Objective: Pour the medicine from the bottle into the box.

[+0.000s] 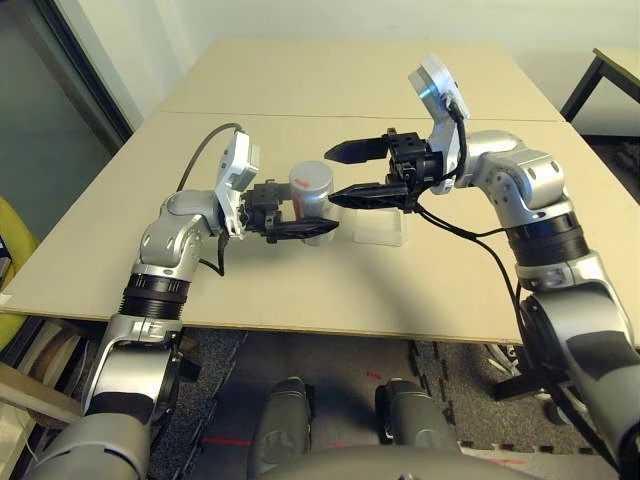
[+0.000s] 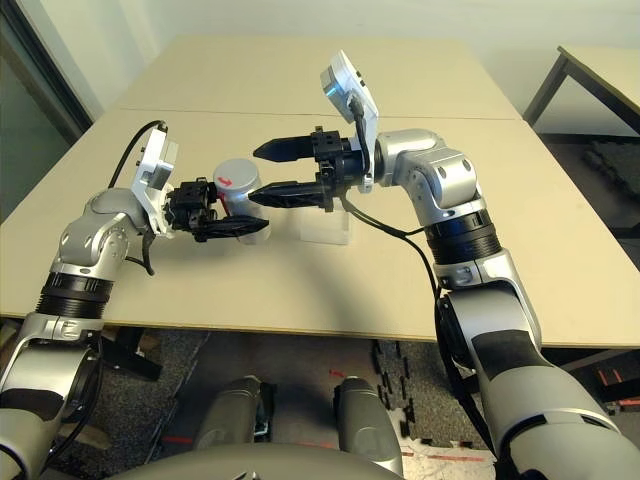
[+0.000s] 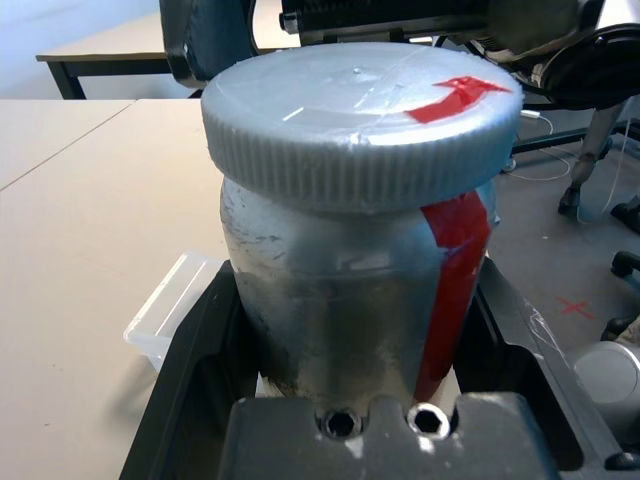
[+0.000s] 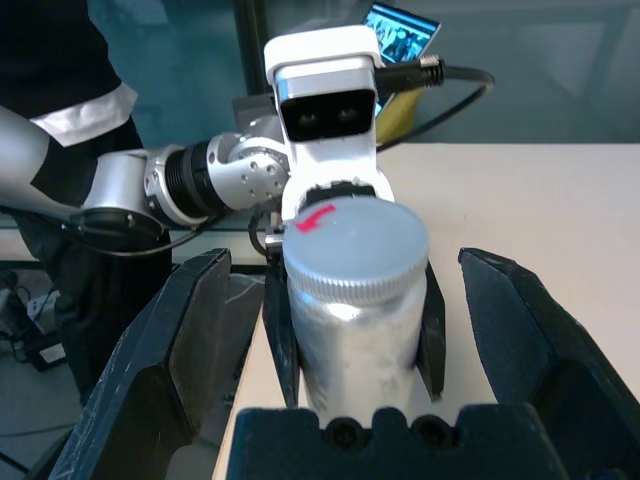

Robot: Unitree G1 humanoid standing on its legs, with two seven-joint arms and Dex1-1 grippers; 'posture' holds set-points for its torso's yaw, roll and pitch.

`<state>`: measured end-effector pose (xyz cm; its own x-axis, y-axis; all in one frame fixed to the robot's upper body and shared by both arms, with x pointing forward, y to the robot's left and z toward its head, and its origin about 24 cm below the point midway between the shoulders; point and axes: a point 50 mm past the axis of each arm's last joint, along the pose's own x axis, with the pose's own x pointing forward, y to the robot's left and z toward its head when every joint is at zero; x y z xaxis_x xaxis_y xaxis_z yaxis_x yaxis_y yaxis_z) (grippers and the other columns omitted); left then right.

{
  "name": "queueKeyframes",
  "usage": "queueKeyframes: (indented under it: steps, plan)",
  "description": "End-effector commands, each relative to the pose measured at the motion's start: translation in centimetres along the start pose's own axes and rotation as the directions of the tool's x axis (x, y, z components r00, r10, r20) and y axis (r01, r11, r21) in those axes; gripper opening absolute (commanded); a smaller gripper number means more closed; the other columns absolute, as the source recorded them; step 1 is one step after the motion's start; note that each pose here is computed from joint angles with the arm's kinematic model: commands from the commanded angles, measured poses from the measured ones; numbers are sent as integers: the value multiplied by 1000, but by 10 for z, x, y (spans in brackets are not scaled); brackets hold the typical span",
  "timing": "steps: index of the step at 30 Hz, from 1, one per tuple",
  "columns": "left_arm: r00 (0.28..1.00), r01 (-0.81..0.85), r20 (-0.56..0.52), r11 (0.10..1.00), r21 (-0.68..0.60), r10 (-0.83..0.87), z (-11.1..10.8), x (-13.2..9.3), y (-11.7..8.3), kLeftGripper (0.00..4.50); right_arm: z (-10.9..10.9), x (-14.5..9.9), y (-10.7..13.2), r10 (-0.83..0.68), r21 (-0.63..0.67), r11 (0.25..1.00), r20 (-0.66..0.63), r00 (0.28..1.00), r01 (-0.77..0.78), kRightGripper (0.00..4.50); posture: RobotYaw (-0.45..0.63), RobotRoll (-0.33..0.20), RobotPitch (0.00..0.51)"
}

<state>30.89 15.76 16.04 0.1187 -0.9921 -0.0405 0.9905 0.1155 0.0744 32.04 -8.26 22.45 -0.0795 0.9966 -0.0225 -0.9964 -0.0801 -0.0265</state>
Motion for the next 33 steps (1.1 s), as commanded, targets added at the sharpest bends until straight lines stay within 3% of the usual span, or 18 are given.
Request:
queueKeyframes:
  steps: [1, 16, 31, 33]
  plan:
    - [1000, -8, -2, 1000, 3, 8, -1, -2, -1, 2827, 8, 6, -1, 8, -34, 999, 8, 1000, -7, 4500, -53, 0, 35]
    - [1000, -9, 4, 1000, -2, 9, -4, 0, -3, 2827, 3, 36, -16, 8, -85, 996, -47, 999, -12, 4500, -47, 0, 26]
    - [1000, -11, 3, 1000, 1, 11, -3, -1, -3, 2827, -1, 39, -14, 36, -66, 997, -46, 998, -39, 4500, -46, 0, 27]
    - [1000, -10, 3, 1000, 2, 10, -3, -1, -3, 2827, -1, 39, -14, 39, -60, 997, -45, 998, -42, 4139, -46, 0, 28]
